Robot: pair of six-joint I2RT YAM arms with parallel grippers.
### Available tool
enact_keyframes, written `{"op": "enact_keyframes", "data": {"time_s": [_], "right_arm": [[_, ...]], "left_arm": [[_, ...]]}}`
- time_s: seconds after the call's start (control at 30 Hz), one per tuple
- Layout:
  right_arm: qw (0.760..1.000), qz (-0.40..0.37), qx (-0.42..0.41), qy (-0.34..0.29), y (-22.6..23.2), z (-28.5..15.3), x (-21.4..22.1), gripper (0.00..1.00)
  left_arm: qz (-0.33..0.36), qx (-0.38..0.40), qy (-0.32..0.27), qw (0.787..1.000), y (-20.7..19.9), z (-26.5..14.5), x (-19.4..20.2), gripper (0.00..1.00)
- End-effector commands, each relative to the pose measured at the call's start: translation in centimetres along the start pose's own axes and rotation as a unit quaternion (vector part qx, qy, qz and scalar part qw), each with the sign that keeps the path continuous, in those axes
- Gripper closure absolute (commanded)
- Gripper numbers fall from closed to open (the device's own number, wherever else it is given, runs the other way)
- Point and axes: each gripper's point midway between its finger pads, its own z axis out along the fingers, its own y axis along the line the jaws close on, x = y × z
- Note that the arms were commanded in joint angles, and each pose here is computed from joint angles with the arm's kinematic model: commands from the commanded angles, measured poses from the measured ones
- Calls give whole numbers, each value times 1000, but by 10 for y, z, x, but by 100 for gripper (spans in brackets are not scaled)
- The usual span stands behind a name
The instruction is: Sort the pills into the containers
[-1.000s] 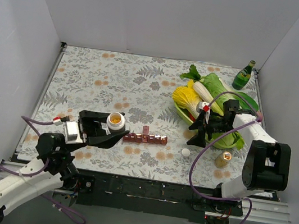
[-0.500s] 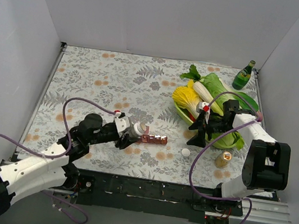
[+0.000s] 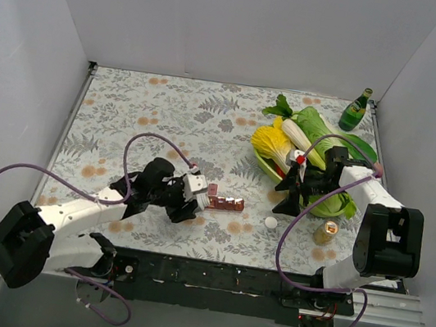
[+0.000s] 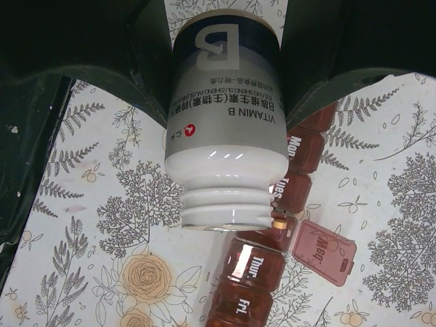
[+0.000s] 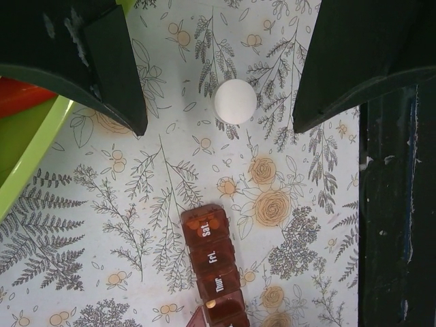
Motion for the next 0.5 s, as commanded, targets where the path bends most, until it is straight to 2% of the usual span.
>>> {"op": "enact_keyframes", "data": {"time_s": [0.0,0.47], "right_arm": [[1000,-25,4,-16,-1,-6,-17,5],[999,-33,6,-18,0,-8,-20,5]], "left_arm": [[0,13,19,1000,4,2,-10,100],[-33,16,98,995,12,12,7,100]]}}
